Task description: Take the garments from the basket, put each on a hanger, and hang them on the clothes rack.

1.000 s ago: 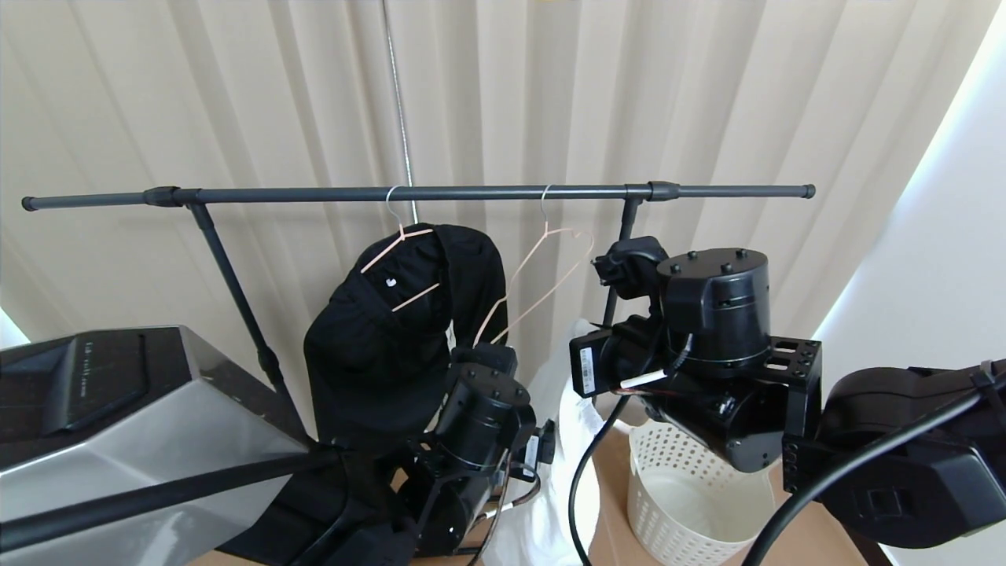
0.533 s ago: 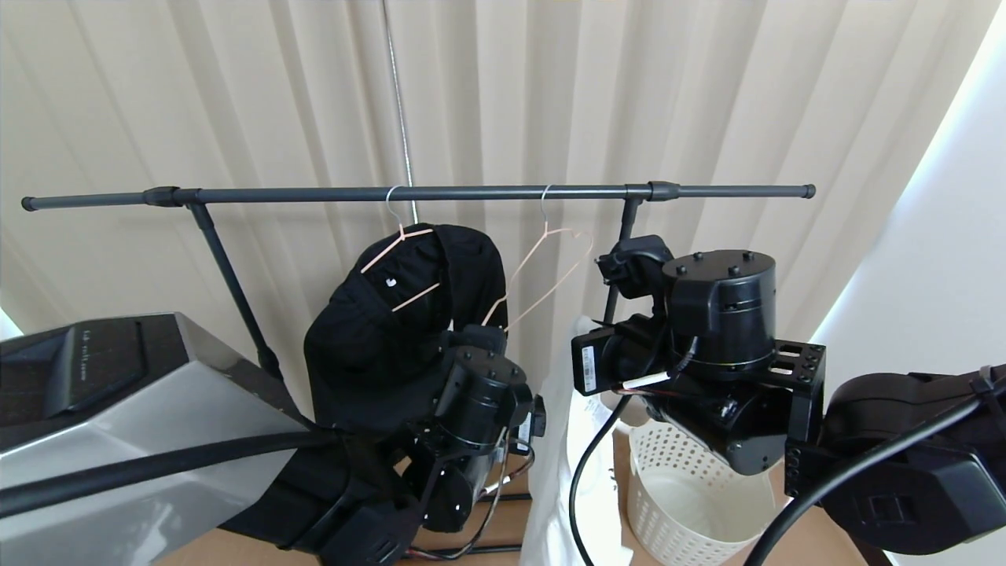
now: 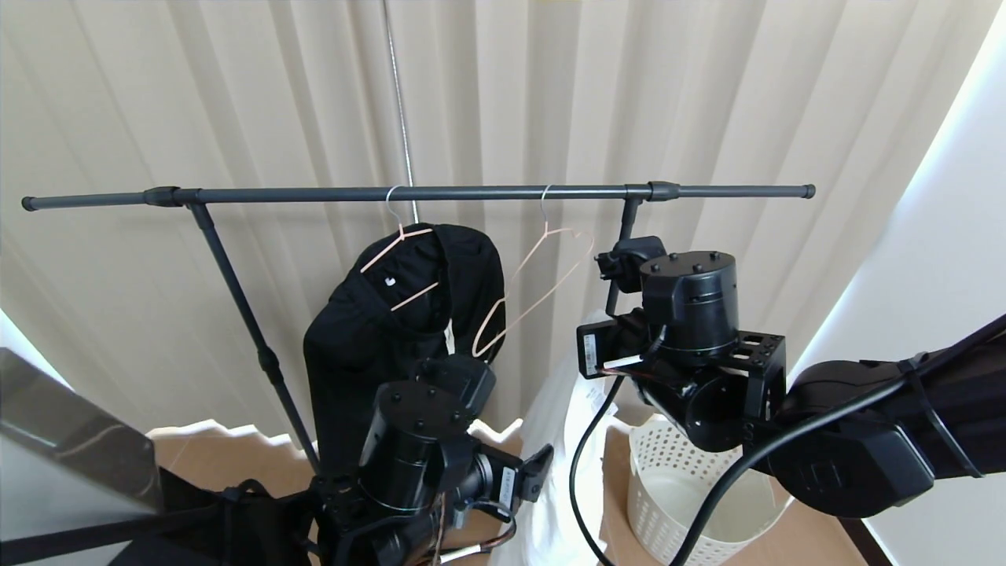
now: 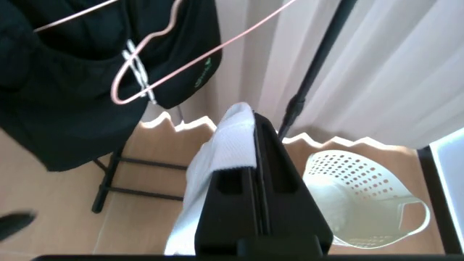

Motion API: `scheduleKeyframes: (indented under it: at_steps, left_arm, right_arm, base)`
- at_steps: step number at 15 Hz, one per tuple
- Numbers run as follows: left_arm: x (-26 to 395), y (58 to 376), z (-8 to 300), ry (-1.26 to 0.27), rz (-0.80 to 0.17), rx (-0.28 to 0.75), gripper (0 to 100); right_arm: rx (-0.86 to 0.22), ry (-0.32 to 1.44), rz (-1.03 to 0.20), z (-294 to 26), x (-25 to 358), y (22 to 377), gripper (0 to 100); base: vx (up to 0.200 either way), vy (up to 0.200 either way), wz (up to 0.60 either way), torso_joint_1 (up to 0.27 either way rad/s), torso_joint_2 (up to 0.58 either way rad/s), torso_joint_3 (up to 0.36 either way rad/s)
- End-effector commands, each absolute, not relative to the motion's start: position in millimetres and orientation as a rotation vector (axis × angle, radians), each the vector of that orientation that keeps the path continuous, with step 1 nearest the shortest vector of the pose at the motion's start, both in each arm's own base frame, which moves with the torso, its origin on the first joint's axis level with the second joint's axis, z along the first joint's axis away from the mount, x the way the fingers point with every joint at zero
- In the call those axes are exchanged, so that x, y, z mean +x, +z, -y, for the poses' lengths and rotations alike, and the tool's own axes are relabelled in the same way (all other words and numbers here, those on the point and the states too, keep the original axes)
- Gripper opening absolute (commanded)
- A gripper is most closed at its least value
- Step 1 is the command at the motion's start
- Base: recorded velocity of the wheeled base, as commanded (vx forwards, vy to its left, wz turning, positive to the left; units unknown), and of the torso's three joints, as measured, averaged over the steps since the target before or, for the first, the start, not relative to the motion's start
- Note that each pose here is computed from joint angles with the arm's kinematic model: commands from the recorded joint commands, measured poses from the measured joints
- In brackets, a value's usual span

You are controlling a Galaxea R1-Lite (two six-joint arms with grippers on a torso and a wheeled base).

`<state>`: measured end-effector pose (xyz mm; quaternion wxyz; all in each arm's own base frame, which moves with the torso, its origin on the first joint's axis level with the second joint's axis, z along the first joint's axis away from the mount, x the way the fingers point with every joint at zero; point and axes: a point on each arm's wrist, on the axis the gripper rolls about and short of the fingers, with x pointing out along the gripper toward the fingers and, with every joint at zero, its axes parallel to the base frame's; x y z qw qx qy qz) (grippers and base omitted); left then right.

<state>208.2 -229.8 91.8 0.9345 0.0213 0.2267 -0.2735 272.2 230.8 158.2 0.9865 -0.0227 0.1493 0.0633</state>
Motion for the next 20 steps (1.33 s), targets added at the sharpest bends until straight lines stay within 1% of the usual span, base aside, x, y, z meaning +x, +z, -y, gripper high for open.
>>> scheduleKeyframes:
  at_steps: [1, 2, 4, 5, 6, 8, 9, 10, 13, 18, 20]
  left_arm:
    - [201.6, 108.3, 225.5, -0.628, -0.425, 0.026, 100]
    - [205.8, 104.6, 236.2, -0.643, -0.420, 0.050, 100]
    - [221.1, 90.5, 255.6, -0.598, -0.420, 0.077, 100]
    - [221.1, 90.5, 255.6, -0.598, -0.420, 0.077, 100]
    - [228.1, 81.1, 264.9, -0.580, -0.427, 0.084, 100]
    - [234.0, 77.4, 275.1, -0.578, -0.420, 0.084, 100]
    - [236.7, 75.6, 277.7, -0.558, -0.415, 0.087, 100]
    - [243.6, 69.5, 283.1, -0.498, -0.404, 0.101, 100]
    - [253.9, 59.1, 286.1, -0.343, -0.379, 0.132, 100]
    - [257.4, 50.6, 271.9, -0.295, -0.407, 0.158, 100]
    - [259.5, 45.7, 266.6, -0.279, -0.423, 0.166, 100]
  right_arm:
    - [-0.051, 0.109, -0.303, -232.2, 276.7, 154.4, 0]
    - [-0.050, 0.105, -0.299, -231.9, 275.6, 155.7, 0]
    - [-0.048, 0.110, -0.297, -232.1, 272.6, 157.4, 0]
    - [-0.048, 0.110, -0.297, -232.1, 272.6, 157.4, 0]
    - [-0.053, 0.123, -0.298, -236.1, 268.2, 157.1, 0]
    - [-0.057, 0.144, -0.297, -242.4, 260.7, 156.7, 0]
    - [-0.060, 0.143, -0.296, -242.2, 259.1, 157.2, 0]
    - [-0.052, 0.155, -0.285, -242.1, 253.7, 162.6, 0]
    - [-0.045, 0.165, -0.275, -239.3, 246.5, 168.9, 0]
    - [-0.031, 0.168, -0.246, -234.2, 241.7, 181.2, 0]
    - [-0.025, 0.190, -0.229, -233.1, 232.2, 189.2, 0]
  base:
    - [0.000, 0.000, 0.00, 0.000, 0.00, 0.000]
    - [0.000, 0.000, 0.00, 0.000, 0.00, 0.000]
    - [0.000, 0.000, 0.00, 0.000, 0.00, 0.000]
    - [0.000, 0.000, 0.00, 0.000, 0.00, 0.000]
    - [0.000, 0.000, 0.00, 0.000, 0.00, 0.000]
    - [0.000, 0.000, 0.00, 0.000, 0.00, 0.000]
    - [0.000, 0.000, 0.00, 0.000, 0.00, 0.000]
    - [0.000, 0.000, 0.00, 0.000, 0.00, 0.000]
    - [0.000, 0.000, 0.00, 0.000, 0.00, 0.000]
    - [0.000, 0.000, 0.00, 0.000, 0.00, 0.000]
    - [0.000, 0.000, 0.00, 0.000, 0.00, 0.000]
